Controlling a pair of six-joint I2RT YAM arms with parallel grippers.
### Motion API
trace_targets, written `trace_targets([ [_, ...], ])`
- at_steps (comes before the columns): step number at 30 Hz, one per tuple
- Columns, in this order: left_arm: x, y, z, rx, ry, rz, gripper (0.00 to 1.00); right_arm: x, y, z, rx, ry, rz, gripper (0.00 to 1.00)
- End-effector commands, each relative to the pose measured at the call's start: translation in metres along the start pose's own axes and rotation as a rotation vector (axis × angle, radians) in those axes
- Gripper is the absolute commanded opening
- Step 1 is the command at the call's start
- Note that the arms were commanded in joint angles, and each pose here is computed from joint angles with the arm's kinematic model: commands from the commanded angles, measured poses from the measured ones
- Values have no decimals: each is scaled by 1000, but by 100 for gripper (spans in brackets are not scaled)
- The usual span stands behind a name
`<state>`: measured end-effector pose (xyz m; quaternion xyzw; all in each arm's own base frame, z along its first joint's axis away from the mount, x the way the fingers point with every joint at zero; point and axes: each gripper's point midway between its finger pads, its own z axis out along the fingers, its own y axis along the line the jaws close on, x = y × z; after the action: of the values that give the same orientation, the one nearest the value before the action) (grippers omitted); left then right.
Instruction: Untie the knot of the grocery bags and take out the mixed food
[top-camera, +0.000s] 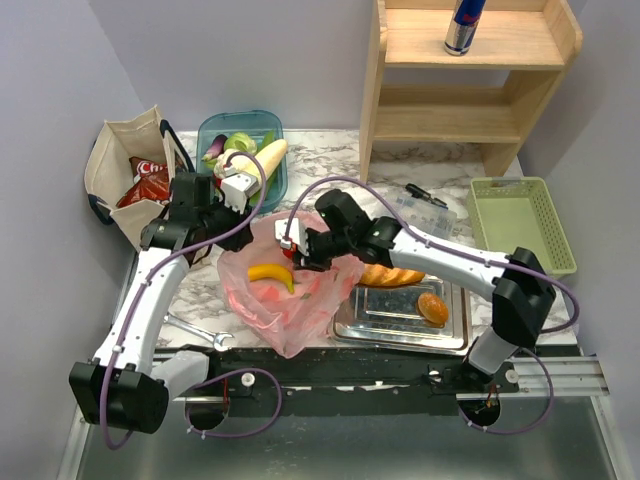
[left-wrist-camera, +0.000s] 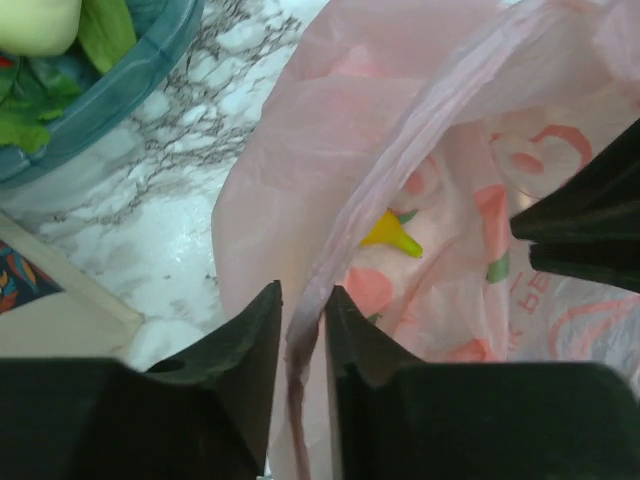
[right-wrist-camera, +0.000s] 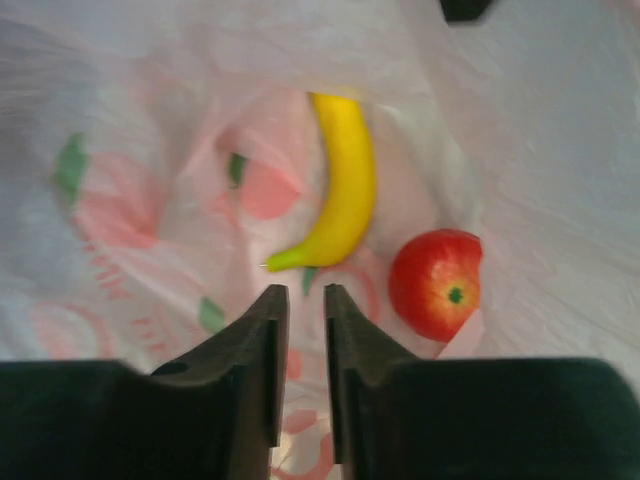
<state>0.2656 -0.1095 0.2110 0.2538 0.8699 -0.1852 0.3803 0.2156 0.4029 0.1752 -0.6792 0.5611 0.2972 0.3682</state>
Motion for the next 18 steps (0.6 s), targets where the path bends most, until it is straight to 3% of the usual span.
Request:
trace_targets([
  [1,-14,32,1,-132,7,7,18,15,-53,19,236,24,-34,33],
  [5,-21,40,8,-126,22,-24,3,32,-75,32,309,71,2,50],
  [8,-28,43,13,-118,16,-30,0,47,-90,41,320,91,83,73],
  [18,-30,44,25,-73,27,-37,0,74,-107,67,293,128,188,92],
])
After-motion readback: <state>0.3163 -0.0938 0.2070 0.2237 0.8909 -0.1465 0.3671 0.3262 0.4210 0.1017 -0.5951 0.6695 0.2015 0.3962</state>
